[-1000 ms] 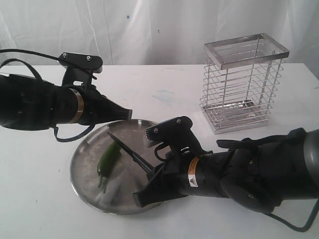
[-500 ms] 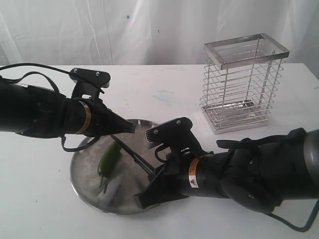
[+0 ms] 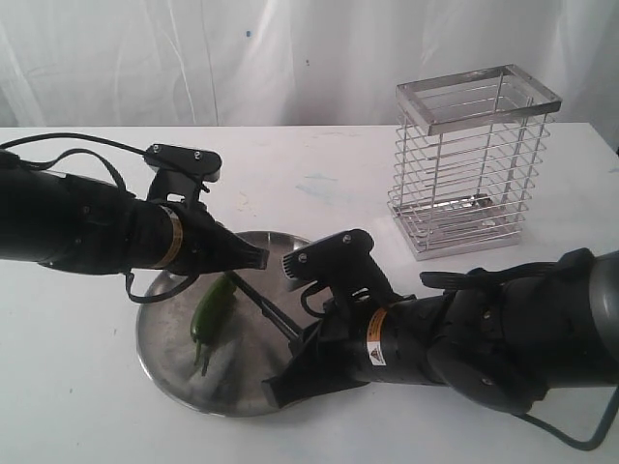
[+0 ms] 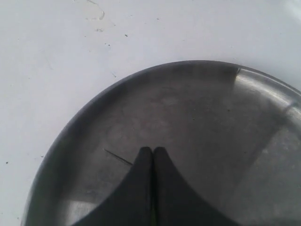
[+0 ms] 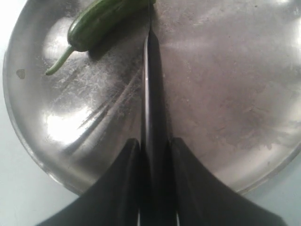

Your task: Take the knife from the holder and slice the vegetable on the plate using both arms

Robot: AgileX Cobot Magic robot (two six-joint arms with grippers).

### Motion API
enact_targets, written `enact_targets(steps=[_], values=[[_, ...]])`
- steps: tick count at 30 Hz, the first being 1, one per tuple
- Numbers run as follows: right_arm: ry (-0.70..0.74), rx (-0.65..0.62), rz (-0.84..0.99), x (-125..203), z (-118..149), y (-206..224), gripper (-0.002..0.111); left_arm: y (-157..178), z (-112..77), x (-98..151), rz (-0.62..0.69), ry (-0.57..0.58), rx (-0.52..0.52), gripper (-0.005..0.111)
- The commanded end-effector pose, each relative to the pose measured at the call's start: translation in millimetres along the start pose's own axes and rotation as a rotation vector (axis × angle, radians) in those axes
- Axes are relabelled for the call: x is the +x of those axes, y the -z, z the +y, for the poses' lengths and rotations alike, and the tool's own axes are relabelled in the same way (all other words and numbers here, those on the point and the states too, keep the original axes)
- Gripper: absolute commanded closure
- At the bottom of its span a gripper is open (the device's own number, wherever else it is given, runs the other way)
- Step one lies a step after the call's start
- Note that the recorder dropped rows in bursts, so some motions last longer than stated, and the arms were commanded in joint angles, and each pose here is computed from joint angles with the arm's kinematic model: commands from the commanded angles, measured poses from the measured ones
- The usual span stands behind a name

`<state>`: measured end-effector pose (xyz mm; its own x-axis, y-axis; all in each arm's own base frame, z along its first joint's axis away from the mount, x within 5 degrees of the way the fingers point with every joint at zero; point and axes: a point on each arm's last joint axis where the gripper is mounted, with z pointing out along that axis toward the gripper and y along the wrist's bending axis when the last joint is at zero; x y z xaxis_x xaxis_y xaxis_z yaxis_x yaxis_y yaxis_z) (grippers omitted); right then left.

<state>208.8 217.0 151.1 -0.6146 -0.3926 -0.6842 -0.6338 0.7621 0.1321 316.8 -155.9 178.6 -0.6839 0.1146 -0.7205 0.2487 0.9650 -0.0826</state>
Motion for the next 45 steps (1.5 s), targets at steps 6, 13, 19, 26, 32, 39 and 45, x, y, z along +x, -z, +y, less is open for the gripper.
enact_targets(steps=[6,13,19,26,32,39,45], values=[[0.006,0.003,0.004,0,-1,0,0.108,-1,-2.8,-5,-0.016,-0.036,0.015,0.107],[0.011,0.004,0.008,0,-1,0,0.108,-32,0.9,21,0.096,-0.080,-0.021,0.107],[0.014,0.012,0.027,2,-1,0,0.108,-38,8.1,22,0.104,-0.078,-0.071,0.107],[0.017,0.011,0.029,3,-1,-2,0.108,-4,7.5,-20,-0.048,-0.064,-0.058,0.107],[0.017,-0.014,-0.034,-3,1,-2,0.108,17,6.4,-36,-0.119,-0.087,-0.050,0.107],[0.076,-0.019,-0.073,-10,2,7,0.108,30,11.0,-33,-0.128,-0.099,-0.076,0.104],[0.096,-0.012,-0.111,-20,4,27,0.108,27,19.6,3,-0.022,-0.032,-0.108,0.060]])
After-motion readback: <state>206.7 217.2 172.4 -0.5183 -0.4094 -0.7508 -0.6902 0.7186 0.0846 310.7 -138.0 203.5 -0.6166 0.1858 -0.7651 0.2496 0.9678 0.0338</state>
